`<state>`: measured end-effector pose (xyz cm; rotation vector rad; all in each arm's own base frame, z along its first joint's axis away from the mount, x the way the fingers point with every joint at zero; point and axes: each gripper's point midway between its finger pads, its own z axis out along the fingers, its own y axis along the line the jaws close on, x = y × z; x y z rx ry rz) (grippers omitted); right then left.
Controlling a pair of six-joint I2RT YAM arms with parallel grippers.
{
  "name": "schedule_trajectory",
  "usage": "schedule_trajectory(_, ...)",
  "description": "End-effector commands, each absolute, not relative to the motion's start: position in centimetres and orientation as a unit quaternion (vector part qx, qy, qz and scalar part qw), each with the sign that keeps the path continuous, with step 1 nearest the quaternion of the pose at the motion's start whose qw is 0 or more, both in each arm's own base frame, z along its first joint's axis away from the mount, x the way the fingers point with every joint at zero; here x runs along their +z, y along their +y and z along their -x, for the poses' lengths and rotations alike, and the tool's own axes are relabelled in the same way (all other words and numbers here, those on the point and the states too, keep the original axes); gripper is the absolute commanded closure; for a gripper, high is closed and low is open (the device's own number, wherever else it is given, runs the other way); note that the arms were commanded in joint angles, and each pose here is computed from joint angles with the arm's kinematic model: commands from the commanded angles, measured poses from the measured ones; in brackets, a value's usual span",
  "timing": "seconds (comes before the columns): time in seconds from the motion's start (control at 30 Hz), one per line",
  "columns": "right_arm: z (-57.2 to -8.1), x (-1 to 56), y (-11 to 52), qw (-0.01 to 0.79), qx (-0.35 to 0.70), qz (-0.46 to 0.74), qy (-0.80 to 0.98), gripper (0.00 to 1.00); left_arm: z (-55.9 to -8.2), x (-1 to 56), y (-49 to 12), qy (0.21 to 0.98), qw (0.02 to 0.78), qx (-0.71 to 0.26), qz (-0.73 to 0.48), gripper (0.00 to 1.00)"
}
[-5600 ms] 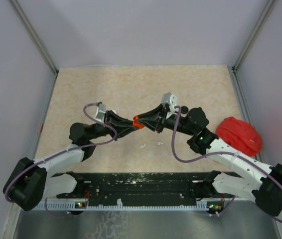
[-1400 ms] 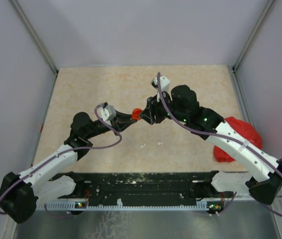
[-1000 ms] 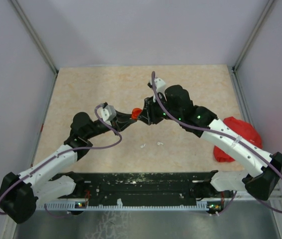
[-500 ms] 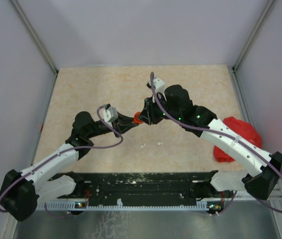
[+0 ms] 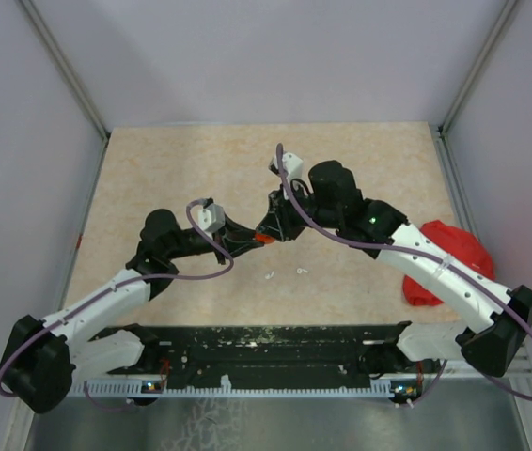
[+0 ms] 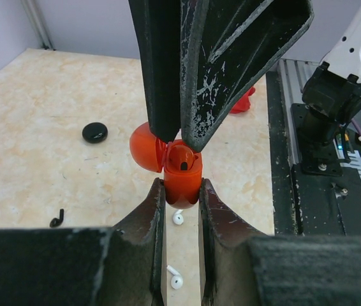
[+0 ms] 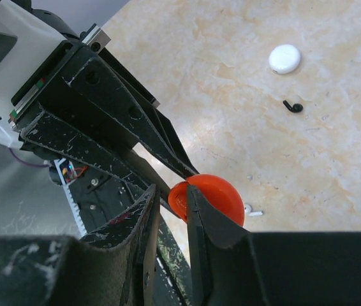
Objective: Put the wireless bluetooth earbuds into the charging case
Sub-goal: Move the earbud to the center of the board.
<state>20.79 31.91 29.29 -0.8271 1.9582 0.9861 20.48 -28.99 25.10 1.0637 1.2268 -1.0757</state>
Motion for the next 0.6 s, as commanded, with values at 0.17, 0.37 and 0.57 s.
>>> schedule_trajectory(0.17,-21.3,33.1,31.4,0.464,0.383,0.335,0.725,0.72,-20.3,26.7,-29.1,0.503,0.574,-0.465,-0.448,0.99)
schedule_trajectory(0.37,-23.4,32.8,28.0,0.497,0.299,0.281,0.765,0.65,-22.5,25.9,-28.1,0.556,0.593,-0.425,-0.397,0.99)
schedule_trajectory(0.57,-25.4,28.0,23.5,0.456,0.198,0.204,0.844,0.62,-23.5,25.3,-26.1,0.604,0.599,-0.368,-0.375,0.99)
